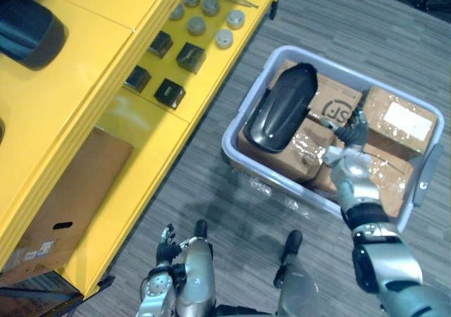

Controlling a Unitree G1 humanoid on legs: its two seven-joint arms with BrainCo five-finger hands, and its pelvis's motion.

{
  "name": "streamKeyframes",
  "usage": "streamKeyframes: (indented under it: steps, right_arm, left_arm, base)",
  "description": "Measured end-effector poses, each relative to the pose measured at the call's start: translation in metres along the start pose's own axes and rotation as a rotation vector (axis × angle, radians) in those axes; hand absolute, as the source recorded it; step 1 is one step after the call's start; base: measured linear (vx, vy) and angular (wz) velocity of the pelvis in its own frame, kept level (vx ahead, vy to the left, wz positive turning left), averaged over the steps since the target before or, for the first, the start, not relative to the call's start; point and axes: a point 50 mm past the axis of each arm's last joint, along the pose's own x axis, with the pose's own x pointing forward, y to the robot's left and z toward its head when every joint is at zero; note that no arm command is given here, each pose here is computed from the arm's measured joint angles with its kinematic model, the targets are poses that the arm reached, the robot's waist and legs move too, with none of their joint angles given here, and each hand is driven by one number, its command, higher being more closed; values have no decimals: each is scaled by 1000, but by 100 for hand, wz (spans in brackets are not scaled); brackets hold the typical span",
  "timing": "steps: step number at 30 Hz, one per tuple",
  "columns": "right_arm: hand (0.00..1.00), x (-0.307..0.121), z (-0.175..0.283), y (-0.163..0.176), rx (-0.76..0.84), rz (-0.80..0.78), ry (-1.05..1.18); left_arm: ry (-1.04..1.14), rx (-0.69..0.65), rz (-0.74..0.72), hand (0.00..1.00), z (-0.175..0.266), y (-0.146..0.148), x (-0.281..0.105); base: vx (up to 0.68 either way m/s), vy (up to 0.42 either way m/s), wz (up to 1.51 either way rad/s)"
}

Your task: Walk over and take plastic housings, then place them on the shelf

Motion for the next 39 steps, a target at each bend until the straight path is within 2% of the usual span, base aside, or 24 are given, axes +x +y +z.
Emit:
streamKeyframes:
  steps: [4, 10, 17, 23, 24, 31, 39]
  right_arm:
    - [0, 3, -5, 4, -52, 14, 53]
    - [0, 12, 15, 12, -91, 20, 45]
    - [0, 19, 16, -3, -177, -26, 94]
    - [0, 28, 31, -23, -245, -159, 163]
    - [100, 29, 33, -25, -252, -172, 176]
    - [100, 33, 37, -38, -344, -170, 223]
    - [100, 38, 56, -63, -590, -151, 254]
  left_arm:
    - [-6, 7, -15, 0, 2, -2, 1]
    - [-8, 14, -44, 0, 4, -9, 4]
    - [-6, -9, -59, 0, 5, -12, 5]
    - [-12, -31, -71, 0, 7, -18, 8]
    - [-8, -31, -73, 0, 7, -19, 8]
    - [-4, -41, -86, 0, 6, -22, 8]
    - [15, -42, -110, 0, 2, -29, 5]
  base:
    - [-38, 14, 8]
    - [-31, -2, 10]
    - [-34, 10, 2]
    - [-26, -1, 13]
    - [-22, 8, 11]
    - [-28, 12, 9]
    - [0, -4, 3]
